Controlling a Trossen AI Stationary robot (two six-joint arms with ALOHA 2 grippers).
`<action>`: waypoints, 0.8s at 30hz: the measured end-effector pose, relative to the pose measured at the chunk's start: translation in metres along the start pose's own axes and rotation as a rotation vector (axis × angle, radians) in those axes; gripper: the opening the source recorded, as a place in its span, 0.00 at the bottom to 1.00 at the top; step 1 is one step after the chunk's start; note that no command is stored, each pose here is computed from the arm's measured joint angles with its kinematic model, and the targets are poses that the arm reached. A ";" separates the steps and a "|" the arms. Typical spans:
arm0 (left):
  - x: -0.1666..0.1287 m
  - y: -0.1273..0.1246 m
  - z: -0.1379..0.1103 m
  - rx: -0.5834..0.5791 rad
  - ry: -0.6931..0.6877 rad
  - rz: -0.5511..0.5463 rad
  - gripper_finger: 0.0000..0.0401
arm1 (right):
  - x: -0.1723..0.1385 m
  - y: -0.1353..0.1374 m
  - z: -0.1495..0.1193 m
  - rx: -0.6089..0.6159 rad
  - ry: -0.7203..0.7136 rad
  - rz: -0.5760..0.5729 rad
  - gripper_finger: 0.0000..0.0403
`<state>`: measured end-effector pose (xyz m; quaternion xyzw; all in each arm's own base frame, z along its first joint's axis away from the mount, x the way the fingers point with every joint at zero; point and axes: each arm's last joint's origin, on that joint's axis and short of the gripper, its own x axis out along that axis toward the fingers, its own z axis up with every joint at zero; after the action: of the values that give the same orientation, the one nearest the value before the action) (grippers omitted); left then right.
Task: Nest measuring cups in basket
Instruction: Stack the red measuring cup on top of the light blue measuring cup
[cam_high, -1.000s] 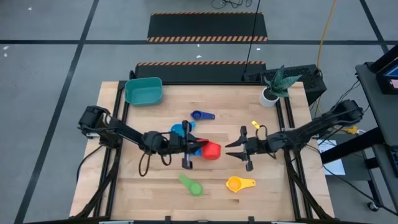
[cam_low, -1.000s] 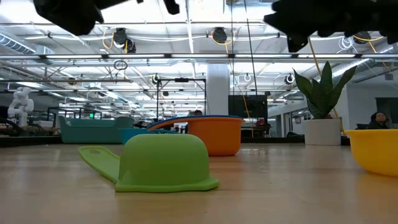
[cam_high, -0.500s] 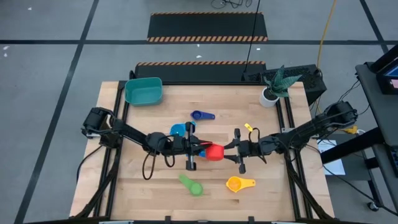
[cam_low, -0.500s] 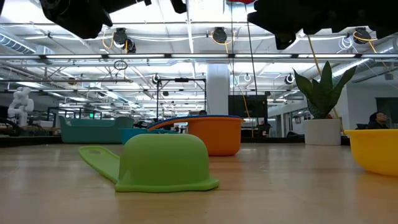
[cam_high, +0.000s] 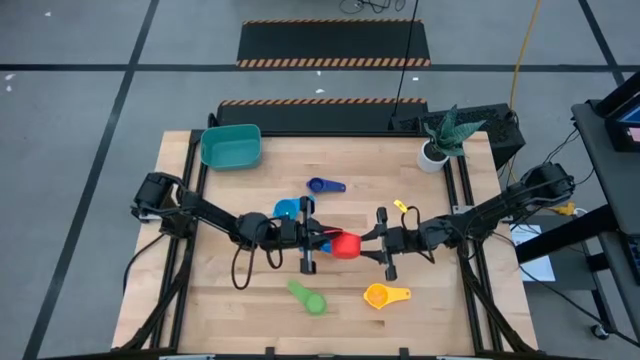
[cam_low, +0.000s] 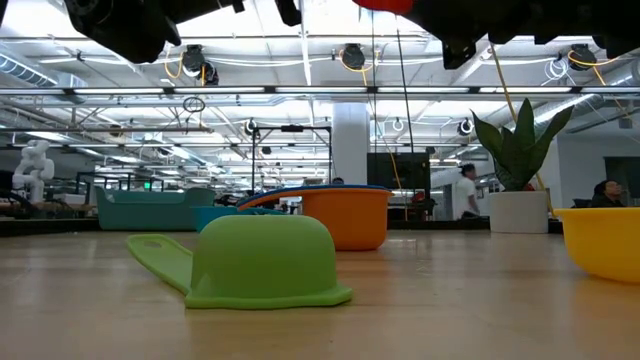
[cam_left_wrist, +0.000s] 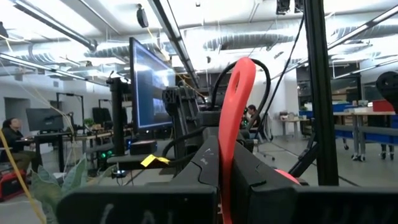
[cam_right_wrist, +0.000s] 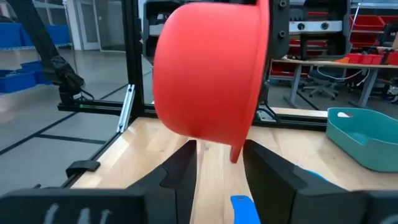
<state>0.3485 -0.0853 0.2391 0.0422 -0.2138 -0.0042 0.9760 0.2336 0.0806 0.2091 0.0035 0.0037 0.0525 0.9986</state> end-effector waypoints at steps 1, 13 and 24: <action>0.000 0.000 0.000 0.000 -0.001 0.000 0.01 | 0.000 0.000 0.000 -0.003 -0.004 0.000 0.28; 0.000 0.000 0.001 -0.006 -0.006 0.002 0.03 | 0.000 0.000 0.002 -0.044 -0.018 -0.001 0.02; -0.005 -0.012 0.014 0.086 0.144 0.183 0.45 | -0.015 -0.004 0.014 -0.055 0.025 -0.009 0.00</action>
<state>0.3383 -0.0984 0.2487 0.0647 -0.1459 0.0969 0.9824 0.2189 0.0751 0.2231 -0.0245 0.0150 0.0482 0.9984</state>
